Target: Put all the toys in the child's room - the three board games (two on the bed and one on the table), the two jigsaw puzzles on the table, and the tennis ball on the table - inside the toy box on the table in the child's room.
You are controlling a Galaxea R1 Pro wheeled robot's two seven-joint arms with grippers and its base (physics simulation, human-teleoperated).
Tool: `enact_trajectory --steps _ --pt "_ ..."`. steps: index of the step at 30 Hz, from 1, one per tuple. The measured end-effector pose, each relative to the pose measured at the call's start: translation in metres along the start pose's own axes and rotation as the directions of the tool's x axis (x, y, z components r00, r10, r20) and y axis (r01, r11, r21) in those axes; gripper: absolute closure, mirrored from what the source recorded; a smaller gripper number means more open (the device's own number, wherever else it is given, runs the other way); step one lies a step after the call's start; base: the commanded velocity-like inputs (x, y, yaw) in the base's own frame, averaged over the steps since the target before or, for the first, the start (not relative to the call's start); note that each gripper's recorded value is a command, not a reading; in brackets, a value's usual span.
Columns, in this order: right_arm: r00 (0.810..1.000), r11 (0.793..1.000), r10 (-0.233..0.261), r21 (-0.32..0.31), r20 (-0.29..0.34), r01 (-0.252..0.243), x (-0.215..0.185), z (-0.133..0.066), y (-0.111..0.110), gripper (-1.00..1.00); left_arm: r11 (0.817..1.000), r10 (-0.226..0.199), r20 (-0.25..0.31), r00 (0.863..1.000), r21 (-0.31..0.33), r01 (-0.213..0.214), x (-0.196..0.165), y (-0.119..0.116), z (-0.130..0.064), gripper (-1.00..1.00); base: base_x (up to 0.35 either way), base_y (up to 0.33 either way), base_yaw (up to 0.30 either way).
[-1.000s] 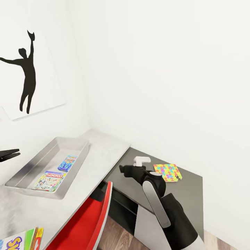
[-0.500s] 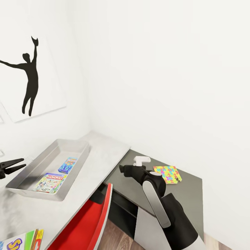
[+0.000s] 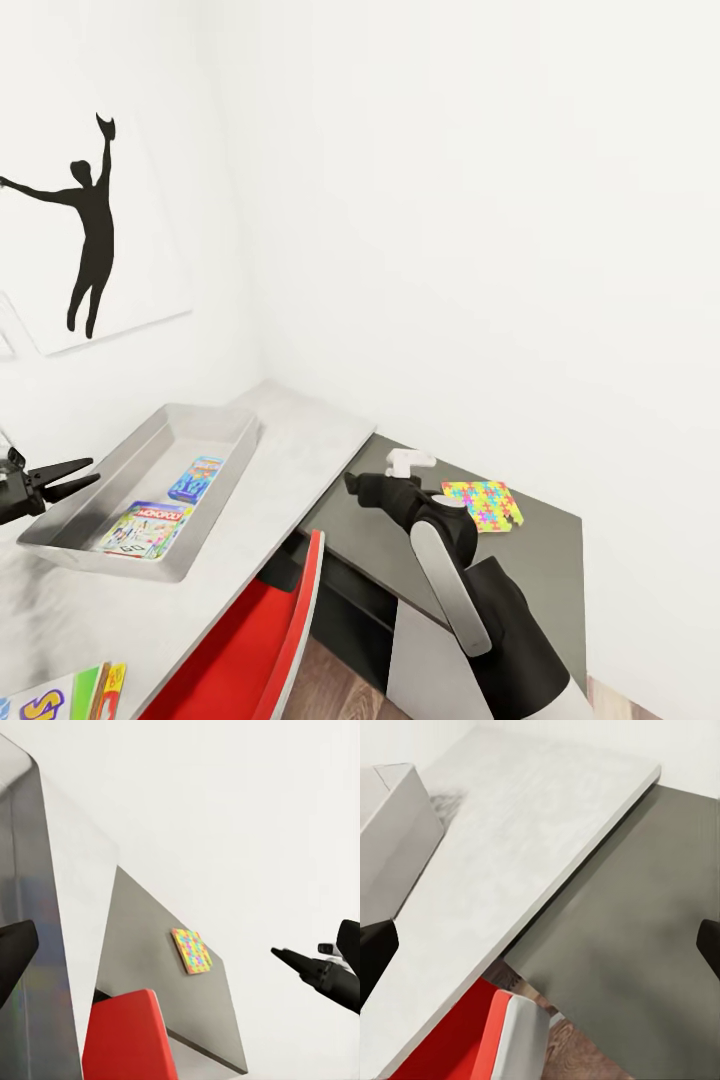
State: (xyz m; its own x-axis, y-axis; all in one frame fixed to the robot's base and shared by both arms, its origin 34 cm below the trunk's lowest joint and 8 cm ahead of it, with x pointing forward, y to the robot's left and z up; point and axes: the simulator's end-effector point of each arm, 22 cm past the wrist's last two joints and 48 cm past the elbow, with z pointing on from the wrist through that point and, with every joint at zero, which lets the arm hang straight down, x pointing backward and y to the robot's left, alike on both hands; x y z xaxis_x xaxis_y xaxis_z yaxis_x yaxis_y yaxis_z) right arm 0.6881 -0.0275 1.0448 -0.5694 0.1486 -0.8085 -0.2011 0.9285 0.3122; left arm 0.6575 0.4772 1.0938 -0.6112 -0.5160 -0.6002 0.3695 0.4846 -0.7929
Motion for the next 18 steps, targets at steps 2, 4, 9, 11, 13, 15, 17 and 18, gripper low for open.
enact_trajectory --steps 2,4,9,11,13,15,17,18 --pt "1.0 1.0 0.005 -0.001 0.007 -0.005 -0.0013 0.0002 0.0001 -1.0 1.0 0.001 0.0 1.0 0.0 -0.001 -0.0002 -0.0001 -0.0001 -1.0 0.0 0.0 0.0" --pt "1.0 1.0 0.011 -0.004 0.014 -0.011 -0.0027 0.0004 0.0007 -1.0 1.0 0.001 0.001 1.0 0.0 -0.001 -0.0004 -0.0002 -0.0003 -1.0 0.0 0.0 0.0" --pt "1.0 1.0 0.017 -0.008 0.021 -0.017 -0.004 0.0006 0.0014 -1.0 1.0 0.003 0.001 1.0 -0.002 -0.003 -0.0011 -0.0001 -0.0013 -1.0 0.0 0.0 0.0" --pt "1.0 1.0 0.018 -0.009 0.023 -0.018 -0.0043 0.0006 0.0017 -1.0 1.0 0.004 0.001 1.0 -0.002 -0.004 -0.0011 -0.0001 -0.0014 -1.0 0.0 0.0 0.0" --pt "0.999 1.0 0.02 -0.01 0.028 -0.02 -0.0054 0.0004 0.0021 -1.0 1.0 0.004 0.001 1.0 -0.002 -0.004 -0.0012 -0.0004 -0.0014 -1.0 0.0 0.0 0.0" --pt "0.999 1.0 0.021 -0.011 0.034 -0.021 -0.0071 -0.0003 0.0026 -1.0 1.0 0.005 0.002 1.0 0.0 -0.005 -0.0013 -0.0012 -0.0013 -1.0 0.0 0.0 0.0" --pt "0.999 1.0 0.023 -0.011 0.043 -0.022 -0.0097 -0.0012 0.0029 -1.0 1.0 0.006 0.003 1.0 0.002 -0.006 -0.0015 -0.0023 -0.0009 -1.0 0.0 0.0 0.0" --pt "0.999 1.0 0.023 -0.011 0.046 -0.022 -0.0106 -0.0017 0.0031 -1.0 1.0 0.007 0.003 1.0 0.003 -0.007 -0.0017 -0.003 -0.001 -1.0 0.0 0.0 0.0"
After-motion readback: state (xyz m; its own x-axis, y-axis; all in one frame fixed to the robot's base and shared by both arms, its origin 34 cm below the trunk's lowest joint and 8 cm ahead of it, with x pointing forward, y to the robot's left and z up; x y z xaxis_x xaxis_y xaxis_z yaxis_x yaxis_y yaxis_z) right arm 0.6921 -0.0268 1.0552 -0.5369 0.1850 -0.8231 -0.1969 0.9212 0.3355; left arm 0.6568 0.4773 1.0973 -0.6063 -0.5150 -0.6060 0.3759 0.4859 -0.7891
